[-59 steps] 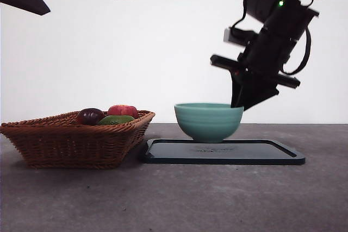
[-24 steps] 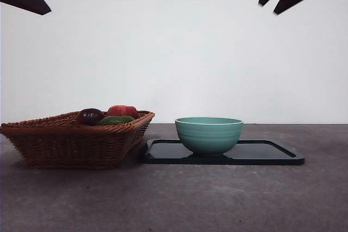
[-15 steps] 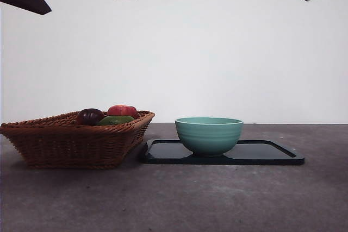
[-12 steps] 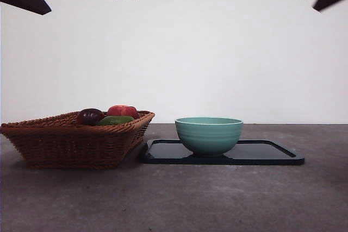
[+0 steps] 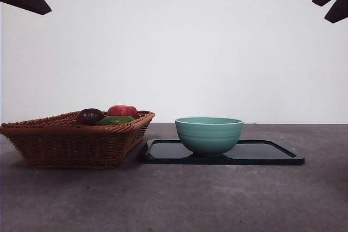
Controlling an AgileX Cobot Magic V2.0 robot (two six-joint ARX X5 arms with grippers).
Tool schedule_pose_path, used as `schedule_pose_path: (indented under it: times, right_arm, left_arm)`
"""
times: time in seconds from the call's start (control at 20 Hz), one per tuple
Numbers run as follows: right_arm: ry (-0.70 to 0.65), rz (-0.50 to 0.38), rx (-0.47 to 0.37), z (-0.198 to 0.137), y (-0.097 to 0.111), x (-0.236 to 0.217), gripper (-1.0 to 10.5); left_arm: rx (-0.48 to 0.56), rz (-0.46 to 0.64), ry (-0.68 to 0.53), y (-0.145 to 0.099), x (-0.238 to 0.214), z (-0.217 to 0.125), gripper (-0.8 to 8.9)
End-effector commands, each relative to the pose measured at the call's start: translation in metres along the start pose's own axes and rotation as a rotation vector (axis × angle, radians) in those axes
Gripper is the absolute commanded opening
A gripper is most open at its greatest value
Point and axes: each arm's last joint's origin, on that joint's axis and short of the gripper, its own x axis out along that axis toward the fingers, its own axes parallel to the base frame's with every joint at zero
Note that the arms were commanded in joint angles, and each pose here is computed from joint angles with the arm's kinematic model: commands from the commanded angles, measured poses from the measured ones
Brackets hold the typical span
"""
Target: Pick up the wifruite, put it on the bowl, pick up the plate, put it on desk
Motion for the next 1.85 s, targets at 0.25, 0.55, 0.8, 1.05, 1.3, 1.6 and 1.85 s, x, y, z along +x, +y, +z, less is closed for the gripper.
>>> schedule_pose_path:
  times: [0.25, 0.55, 0.8, 1.05, 1.3, 1.6, 1.85]
  right_arm:
    - [-0.009, 0.009, 0.000, 0.003, 0.002, 0.000, 1.6]
    - [-0.009, 0.009, 0.000, 0.003, 0.002, 0.000, 1.6]
    - [-0.009, 0.010, 0.000, 0.003, 0.002, 0.000, 1.6]
    - [-0.013, 0.011, -0.001, 0.002, 0.002, -0.002, 1.6]
    - [-0.044, 0.015, -0.012, -0.002, 0.005, -0.011, 1.6]
    - [-0.115, 0.023, -0.002, -0.012, 0.011, -0.030, 1.6]
    - [-0.101, 0.019, 0.021, -0.019, 0.012, -0.035, 1.6]
  left_arm:
    - [0.020, -0.008, -0.004, -0.001, 0.000, 0.002, 4.06]
    - [0.045, -0.006, -0.047, -0.001, 0.000, 0.007, 3.96]
    - [0.077, 0.052, -0.143, 0.004, 0.004, 0.034, 3.12]
    - [0.126, 0.118, -0.129, 0.018, 0.020, 0.090, 3.81]
    - [0.169, 0.143, -0.116, 0.042, 0.051, 0.152, 3.80]
    - [0.183, 0.139, -0.064, 0.080, 0.108, 0.193, 3.80]
    - [0.259, 0.189, 0.001, 0.098, 0.154, 0.204, 3.80]
